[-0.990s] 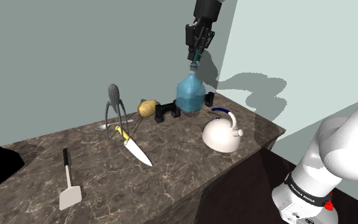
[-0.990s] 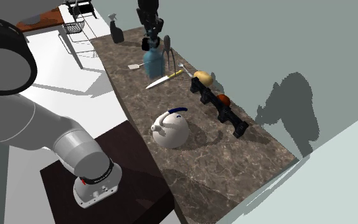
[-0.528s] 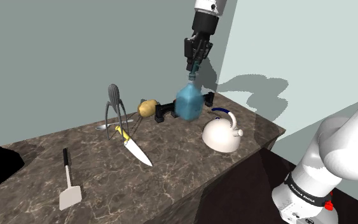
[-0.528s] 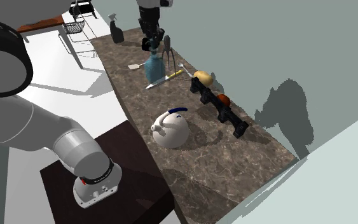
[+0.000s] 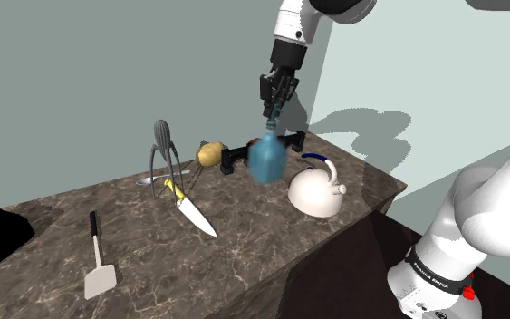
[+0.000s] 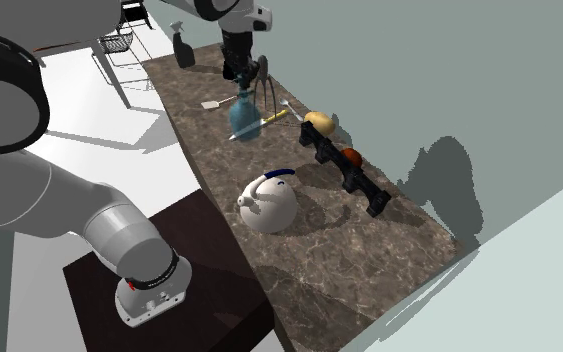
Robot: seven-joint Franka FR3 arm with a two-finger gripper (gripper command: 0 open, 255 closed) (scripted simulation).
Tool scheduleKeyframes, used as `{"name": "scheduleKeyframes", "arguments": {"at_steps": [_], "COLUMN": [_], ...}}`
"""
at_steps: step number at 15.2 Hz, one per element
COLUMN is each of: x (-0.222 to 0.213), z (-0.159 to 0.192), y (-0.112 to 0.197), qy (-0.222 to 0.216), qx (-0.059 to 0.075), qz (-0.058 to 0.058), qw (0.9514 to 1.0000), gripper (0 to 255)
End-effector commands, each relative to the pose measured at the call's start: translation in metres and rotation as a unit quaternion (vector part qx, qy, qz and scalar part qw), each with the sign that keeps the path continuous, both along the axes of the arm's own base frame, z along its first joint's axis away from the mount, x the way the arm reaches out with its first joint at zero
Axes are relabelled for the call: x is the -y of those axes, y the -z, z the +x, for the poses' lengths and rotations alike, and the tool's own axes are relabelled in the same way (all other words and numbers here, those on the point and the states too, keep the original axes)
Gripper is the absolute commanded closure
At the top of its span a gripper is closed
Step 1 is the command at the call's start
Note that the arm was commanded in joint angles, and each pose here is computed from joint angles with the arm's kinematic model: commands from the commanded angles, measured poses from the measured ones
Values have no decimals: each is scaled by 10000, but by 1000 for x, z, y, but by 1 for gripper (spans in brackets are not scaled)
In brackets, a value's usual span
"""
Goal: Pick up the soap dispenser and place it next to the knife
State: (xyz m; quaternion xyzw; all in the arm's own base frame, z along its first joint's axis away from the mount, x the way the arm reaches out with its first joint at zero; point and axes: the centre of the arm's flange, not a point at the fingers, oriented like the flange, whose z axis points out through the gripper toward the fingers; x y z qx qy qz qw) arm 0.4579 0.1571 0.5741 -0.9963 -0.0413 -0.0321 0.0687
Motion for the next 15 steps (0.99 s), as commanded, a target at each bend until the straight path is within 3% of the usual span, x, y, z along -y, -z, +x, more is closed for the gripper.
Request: {"name": "scheduleKeyframes", "arguments": {"at_steps": [1,15], "x": [1,1], "z": [-1,-1], "y": [11,85], "qy": [0,0], "qx": [5,5], "qz": [1,1], "qw": [10000,10000], "gripper": [255,255]}}
